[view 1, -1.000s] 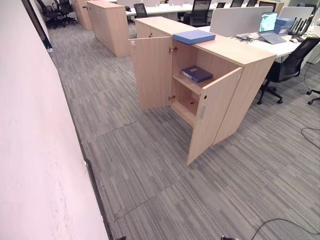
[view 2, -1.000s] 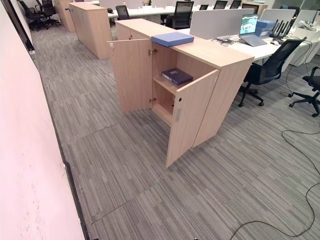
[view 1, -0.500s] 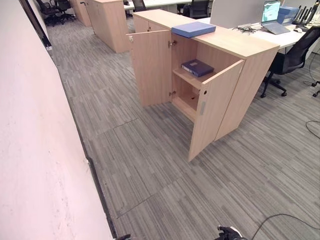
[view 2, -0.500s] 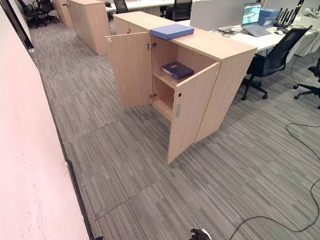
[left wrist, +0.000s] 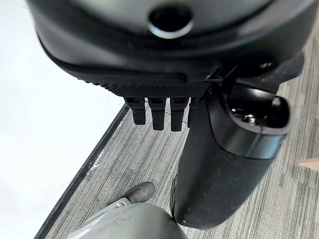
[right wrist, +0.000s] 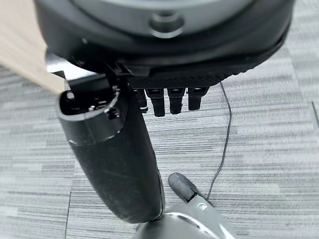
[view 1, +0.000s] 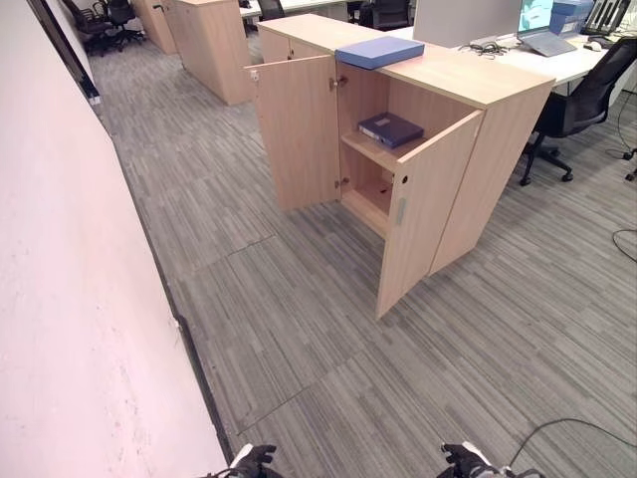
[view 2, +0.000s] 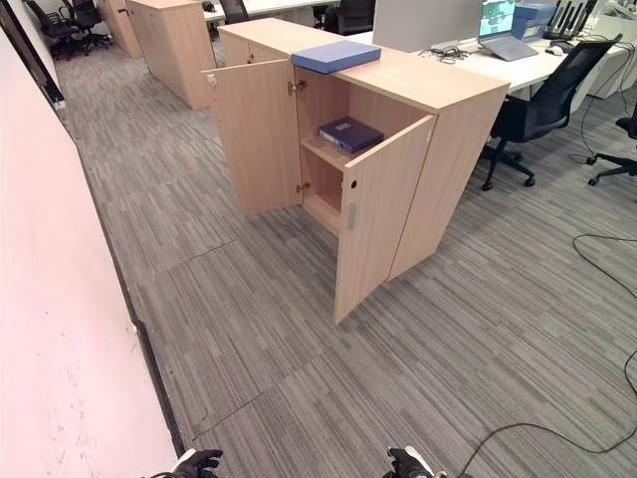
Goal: Put the empty folder in the office cabinet
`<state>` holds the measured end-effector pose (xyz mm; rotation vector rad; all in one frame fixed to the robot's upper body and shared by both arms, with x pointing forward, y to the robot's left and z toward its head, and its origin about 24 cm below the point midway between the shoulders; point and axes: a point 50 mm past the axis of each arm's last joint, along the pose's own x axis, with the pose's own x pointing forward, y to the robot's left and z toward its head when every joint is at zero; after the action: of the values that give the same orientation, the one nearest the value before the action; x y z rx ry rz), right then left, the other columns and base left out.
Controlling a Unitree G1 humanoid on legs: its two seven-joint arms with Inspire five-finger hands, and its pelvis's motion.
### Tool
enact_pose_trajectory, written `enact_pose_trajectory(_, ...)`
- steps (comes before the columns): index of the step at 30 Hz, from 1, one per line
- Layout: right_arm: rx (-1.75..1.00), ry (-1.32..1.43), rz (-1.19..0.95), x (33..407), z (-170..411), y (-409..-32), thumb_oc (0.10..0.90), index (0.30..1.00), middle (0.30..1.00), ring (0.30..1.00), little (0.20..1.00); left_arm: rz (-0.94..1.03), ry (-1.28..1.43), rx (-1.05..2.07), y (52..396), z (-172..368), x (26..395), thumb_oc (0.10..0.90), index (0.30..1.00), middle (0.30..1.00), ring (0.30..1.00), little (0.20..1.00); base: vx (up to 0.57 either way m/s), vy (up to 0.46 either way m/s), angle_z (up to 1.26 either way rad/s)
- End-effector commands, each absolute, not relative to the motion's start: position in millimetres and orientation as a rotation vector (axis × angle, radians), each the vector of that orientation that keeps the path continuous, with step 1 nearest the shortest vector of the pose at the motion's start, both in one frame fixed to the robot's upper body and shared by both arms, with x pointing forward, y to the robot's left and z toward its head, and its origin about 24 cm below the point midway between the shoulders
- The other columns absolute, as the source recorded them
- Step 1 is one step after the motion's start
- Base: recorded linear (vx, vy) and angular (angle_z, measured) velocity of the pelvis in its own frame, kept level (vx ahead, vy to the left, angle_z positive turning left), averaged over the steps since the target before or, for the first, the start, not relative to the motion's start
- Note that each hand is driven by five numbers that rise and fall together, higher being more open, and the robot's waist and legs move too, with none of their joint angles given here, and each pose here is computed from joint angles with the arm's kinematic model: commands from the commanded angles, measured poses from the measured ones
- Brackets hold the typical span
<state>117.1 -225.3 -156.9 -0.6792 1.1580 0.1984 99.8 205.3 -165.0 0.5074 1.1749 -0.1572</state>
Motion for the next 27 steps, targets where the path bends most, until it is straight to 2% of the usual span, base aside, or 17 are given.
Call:
enact_pose_trajectory(1,-0.72,1.195,0.216,113.5,-157.0,-233.7,0.8,0.9,0.9,0.9,0.9,-0.172,1.317,0.562,211.2,-172.3,66.4,0.8,0.9,0.9,0.9,0.9,0.0,0.0,0.0)
enact_pose_trajectory(7,-0.627,1.231,0.262,103.5,-162.5,-220.8,0.8,0.9,0.9,0.9,0.9,-0.27,1.359,0.633,214.6,-172.6,63.9,0.8,0.9,0.9,0.9,0.9,0.03,-0.035,-0.02)
enact_pose_trajectory(15,-0.541,1.271,0.252,91.1,-167.6,-210.0,0.8,0.9,0.9,0.9,0.9,-0.204,1.416,0.632,230.6,-170.4,57.1,0.8,0.9,0.9,0.9,0.9,0.03,-0.035,-0.05)
enact_pose_trajectory(27,-0.556,1.356,0.234,76.6,-169.6,-219.0,0.8,0.9,0.9,0.9,0.9,-0.196,1.424,0.632,235.9,-169.1,58.3,0.8,0.9,0.9,0.9,0.9,0.0,0.0,0.0)
